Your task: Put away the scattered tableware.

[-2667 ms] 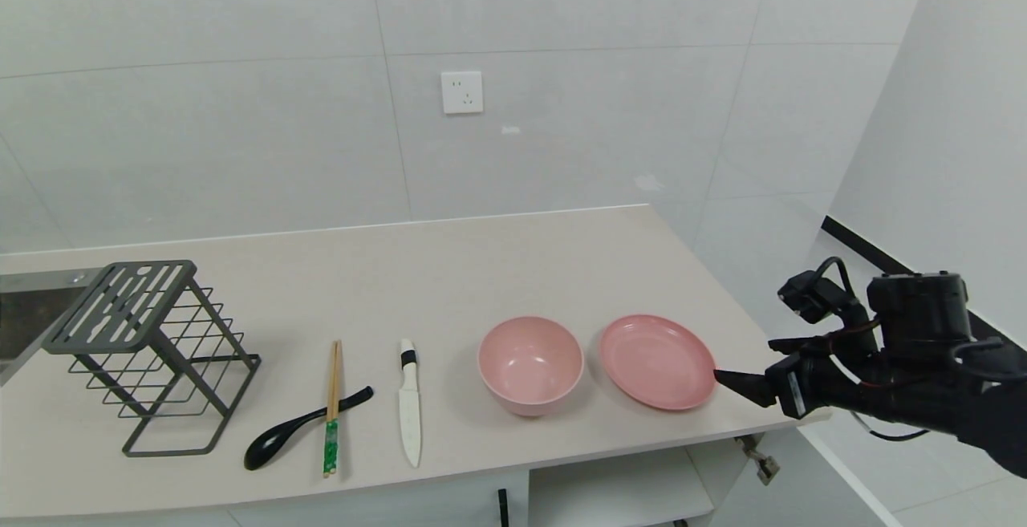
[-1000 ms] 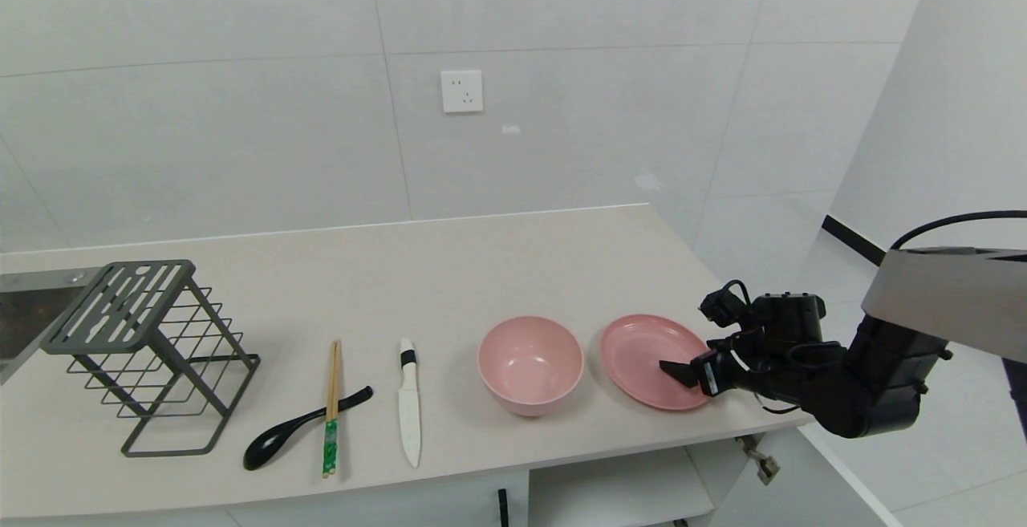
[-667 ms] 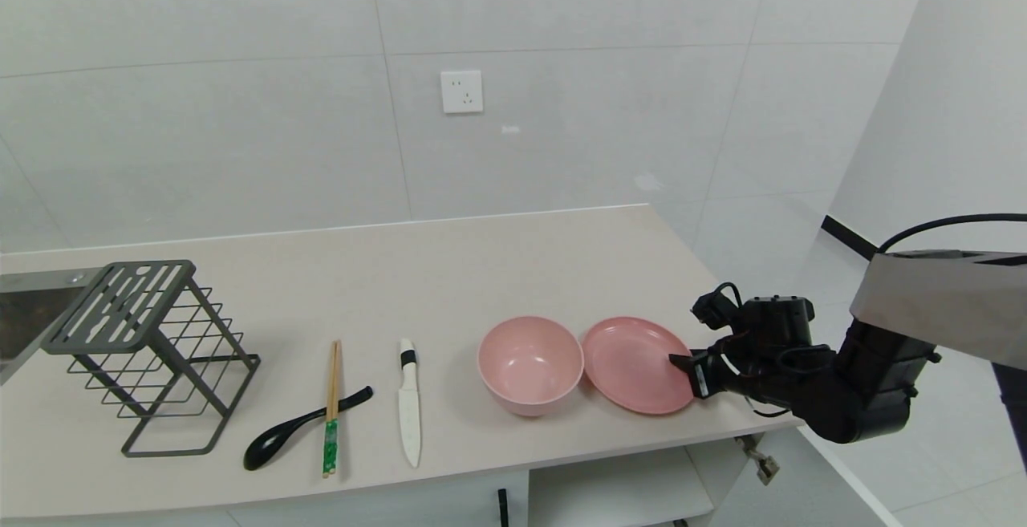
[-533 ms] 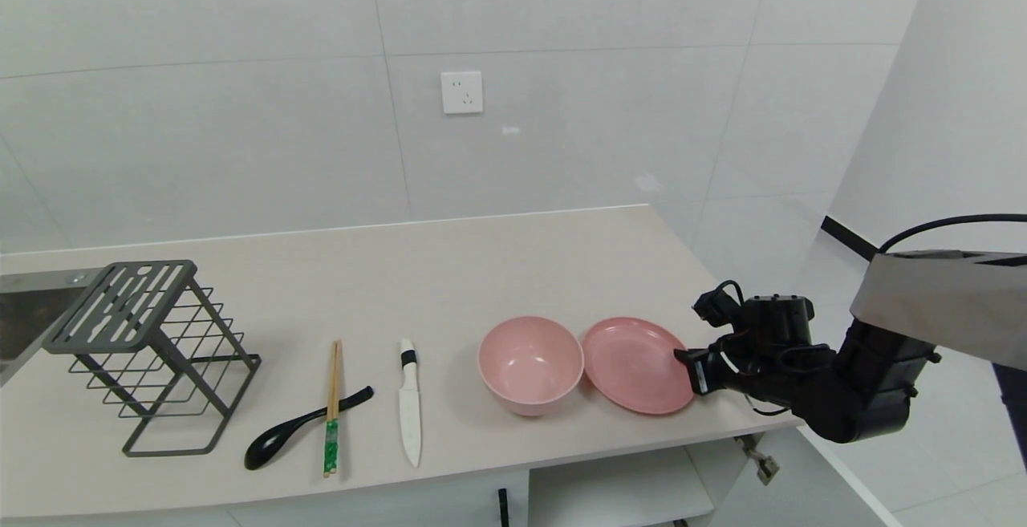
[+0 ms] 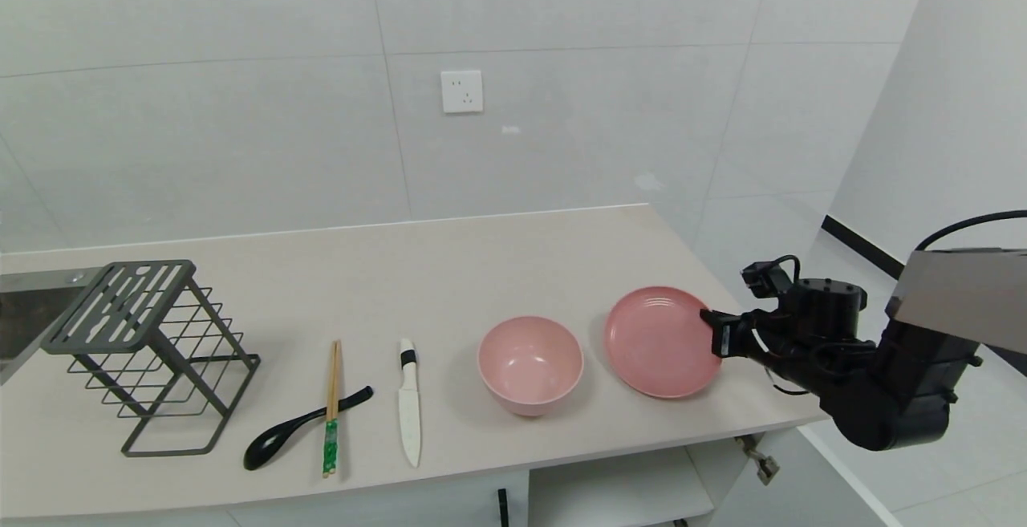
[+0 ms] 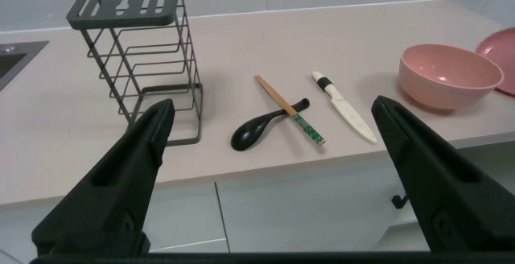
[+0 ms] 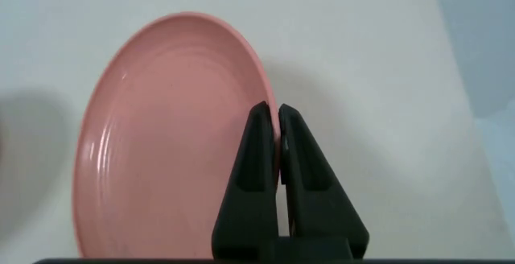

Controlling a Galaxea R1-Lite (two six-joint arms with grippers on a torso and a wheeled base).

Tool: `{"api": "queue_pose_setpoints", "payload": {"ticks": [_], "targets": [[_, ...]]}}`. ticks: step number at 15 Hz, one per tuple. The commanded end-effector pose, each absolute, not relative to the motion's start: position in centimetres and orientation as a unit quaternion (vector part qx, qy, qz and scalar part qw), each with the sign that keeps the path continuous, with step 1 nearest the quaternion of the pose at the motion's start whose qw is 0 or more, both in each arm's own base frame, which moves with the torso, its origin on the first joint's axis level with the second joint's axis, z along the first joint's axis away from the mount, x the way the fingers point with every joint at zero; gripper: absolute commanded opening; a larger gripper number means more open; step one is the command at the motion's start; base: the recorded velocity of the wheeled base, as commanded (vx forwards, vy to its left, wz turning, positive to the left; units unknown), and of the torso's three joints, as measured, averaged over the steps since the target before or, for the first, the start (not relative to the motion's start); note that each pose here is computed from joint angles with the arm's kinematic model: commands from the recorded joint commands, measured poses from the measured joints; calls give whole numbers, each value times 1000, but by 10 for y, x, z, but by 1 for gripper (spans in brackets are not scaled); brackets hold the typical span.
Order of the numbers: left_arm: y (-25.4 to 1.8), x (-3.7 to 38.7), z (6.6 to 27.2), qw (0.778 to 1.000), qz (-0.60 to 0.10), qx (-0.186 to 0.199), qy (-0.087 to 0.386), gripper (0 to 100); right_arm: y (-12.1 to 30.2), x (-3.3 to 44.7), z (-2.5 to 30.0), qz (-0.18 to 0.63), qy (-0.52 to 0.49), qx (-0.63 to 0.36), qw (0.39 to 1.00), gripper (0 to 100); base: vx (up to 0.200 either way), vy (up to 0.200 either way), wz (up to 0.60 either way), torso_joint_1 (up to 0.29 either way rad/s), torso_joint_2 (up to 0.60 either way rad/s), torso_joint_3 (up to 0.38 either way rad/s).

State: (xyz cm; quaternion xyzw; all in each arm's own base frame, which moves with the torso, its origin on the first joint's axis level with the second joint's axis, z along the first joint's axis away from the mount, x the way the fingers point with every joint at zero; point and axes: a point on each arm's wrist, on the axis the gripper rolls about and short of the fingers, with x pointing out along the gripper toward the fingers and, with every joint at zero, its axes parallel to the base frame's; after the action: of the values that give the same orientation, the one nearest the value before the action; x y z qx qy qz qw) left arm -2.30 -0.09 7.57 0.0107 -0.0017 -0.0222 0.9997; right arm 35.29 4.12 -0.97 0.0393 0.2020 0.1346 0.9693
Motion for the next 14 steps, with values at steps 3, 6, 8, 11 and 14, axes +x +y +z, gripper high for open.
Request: {"api": "queue_pose_setpoints", "payload": {"ticks": [3, 6, 8, 11, 14], "targets": [[-1, -23, 76, 1000, -21, 11, -1, 100, 45, 313, 32, 149, 129, 58, 979, 0, 0, 0, 0, 0, 0, 0], [-1, -23, 76, 1000, -21, 11, -1, 100, 41, 277, 65, 153, 96, 64, 981, 0, 0, 0, 0, 0, 0, 0], [-1, -23, 76, 1000, -21, 12, -1, 100, 39, 258, 79, 157, 85, 64, 982, 0, 0, 0, 0, 0, 0, 0], [-1, -23, 76, 1000, -21, 12, -1, 100, 35, 230, 96, 162, 68, 64, 982, 0, 0, 0, 0, 0, 0, 0], [-1, -23, 76, 1000, -22, 13, -1, 100, 33, 199, 100, 184, 77, 67, 978, 0, 0, 0, 0, 0, 0, 0]]}}
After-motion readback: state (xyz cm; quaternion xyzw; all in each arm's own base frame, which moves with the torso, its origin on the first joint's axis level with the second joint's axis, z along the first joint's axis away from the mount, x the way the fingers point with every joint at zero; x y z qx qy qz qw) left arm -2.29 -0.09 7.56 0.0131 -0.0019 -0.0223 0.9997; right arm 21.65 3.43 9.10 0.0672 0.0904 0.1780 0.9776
